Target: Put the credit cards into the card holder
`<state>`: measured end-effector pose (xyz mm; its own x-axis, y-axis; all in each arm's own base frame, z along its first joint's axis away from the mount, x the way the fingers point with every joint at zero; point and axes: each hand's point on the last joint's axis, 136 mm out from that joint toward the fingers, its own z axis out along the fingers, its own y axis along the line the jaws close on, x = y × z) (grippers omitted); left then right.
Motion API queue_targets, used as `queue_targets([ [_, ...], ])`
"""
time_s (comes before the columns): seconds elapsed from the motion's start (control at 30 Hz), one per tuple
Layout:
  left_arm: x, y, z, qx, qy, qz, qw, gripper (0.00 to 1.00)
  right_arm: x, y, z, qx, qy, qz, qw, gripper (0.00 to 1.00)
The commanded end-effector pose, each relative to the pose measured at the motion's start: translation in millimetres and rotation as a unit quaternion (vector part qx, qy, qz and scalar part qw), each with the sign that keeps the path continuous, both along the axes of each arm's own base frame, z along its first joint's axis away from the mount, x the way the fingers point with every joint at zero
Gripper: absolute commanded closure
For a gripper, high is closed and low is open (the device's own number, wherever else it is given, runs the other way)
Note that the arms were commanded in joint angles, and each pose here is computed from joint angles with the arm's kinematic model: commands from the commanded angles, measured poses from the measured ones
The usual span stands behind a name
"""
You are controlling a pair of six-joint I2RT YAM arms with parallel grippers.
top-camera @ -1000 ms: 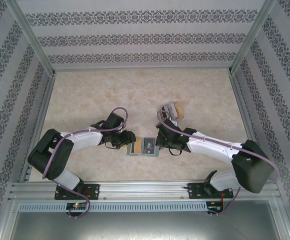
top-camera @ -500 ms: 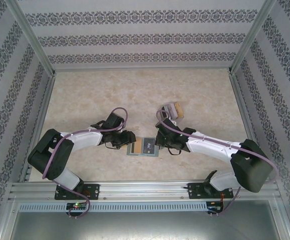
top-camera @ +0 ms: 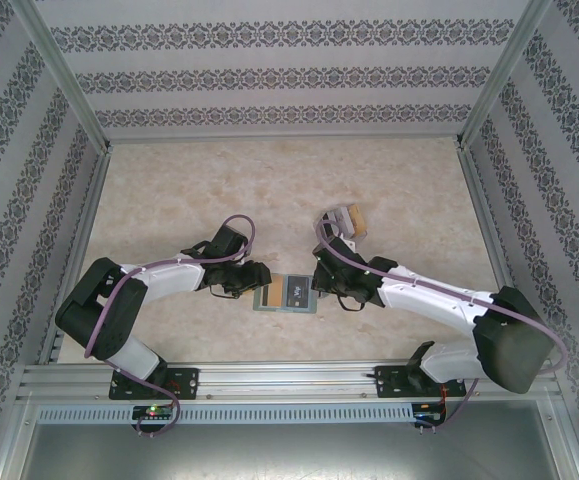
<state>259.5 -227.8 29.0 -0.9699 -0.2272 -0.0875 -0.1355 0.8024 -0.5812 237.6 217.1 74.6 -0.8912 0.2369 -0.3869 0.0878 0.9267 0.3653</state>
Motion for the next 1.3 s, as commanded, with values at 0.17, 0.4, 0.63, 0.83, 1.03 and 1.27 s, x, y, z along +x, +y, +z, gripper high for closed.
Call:
queue_targets([
  [0.17,-6,4,-10,0.005,0.016,-0.001,1.0,0.49,-1,7,-18,-0.002,0.019,-0.001,1.0,1.0],
  [0.4,-6,4,-11,0.006,0.017,0.0,1.0,0.49,-1,9,-15,0.006,0.018,0.0,1.0,1.0],
  [0.63,-6,4,-11,0.007,0.017,-0.001,1.0,0.49,1,0,3,-0.006,-0.007,-0.006,1.0,1.0],
  [0.83,-6,5,-11,0.007,0.017,0.0,1.0,0.49,0,7,0,0.002,0.001,-0.001,1.0,1.0],
  [1.03,-6,4,-11,0.006,0.017,0.0,1.0,0.49,1,10,-8,-0.001,0.008,-0.003,1.0,1.0],
  [1.27,-6,4,-11,0.005,0.018,0.0,1.0,0.49,1,9,-7,0.01,0.002,-0.012,1.0,1.0],
])
